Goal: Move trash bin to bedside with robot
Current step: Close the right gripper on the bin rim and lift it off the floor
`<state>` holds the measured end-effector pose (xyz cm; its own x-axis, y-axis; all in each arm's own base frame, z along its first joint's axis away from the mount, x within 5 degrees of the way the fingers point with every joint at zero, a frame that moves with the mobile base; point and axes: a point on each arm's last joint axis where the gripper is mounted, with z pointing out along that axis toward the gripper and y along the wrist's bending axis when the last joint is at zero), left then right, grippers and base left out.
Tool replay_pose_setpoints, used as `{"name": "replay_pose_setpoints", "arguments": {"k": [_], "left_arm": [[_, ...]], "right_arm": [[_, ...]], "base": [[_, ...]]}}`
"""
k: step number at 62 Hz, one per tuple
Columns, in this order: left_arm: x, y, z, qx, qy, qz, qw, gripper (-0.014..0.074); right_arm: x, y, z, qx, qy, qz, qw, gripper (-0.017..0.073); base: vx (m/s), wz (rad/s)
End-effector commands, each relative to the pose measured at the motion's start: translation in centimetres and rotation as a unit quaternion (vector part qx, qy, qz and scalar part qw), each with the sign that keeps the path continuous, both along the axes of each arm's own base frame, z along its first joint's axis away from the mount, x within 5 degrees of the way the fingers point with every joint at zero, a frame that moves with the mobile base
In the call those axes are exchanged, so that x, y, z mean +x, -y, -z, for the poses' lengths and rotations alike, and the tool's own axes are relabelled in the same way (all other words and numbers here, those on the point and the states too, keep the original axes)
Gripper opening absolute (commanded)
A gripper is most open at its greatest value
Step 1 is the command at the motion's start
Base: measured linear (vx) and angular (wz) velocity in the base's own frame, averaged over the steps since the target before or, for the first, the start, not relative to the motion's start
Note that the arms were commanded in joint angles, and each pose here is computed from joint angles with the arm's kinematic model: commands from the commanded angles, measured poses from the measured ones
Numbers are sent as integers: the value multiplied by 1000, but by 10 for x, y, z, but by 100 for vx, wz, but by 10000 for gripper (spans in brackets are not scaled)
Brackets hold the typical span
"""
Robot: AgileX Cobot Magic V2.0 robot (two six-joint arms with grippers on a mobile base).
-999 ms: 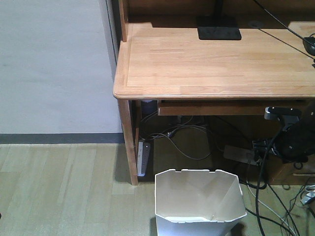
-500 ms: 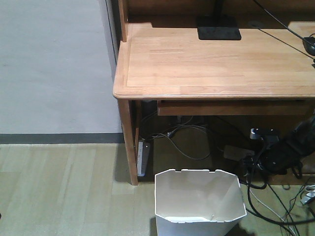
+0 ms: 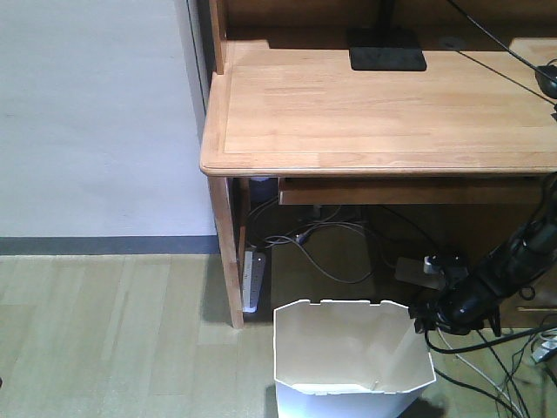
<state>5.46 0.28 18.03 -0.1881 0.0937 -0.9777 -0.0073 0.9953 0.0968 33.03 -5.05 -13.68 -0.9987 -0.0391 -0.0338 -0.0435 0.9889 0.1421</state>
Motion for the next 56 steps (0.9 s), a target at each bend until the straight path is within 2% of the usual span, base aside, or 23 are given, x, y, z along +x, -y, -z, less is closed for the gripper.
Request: {"name": "replay_pose_setpoints", "arguments": {"k": [1, 21, 30, 35, 41, 52, 56], "left_arm": [[1, 1, 2, -6, 27, 8, 1000, -6], [1, 1, 2, -6, 27, 8, 1000, -6], [1, 1, 2, -6, 27, 8, 1000, -6], [1, 1, 2, -6, 27, 8, 1000, -6], [1, 1, 2, -6, 27, 8, 1000, -6], [1, 1, 2, -6, 27, 8, 1000, -6], [1, 1, 2, -6, 27, 8, 1000, -6]], "right_arm": [[16, 3, -3, -1, 22, -4, 1000, 531], [15, 2, 39, 10, 6, 2, 1000, 529], [15, -3, 53, 39, -9, 3, 999, 487], [16, -6, 59, 57, -17, 9, 998, 428], [17, -9, 65, 78, -24, 23, 996, 304], [18, -10, 64, 86, -24, 35, 995, -15], [19, -8, 60, 85, -21, 38, 995, -16]], "base": [[0, 0], [0, 0], [0, 0], [0, 0], [0, 0], [0, 0], [0, 0]]}}
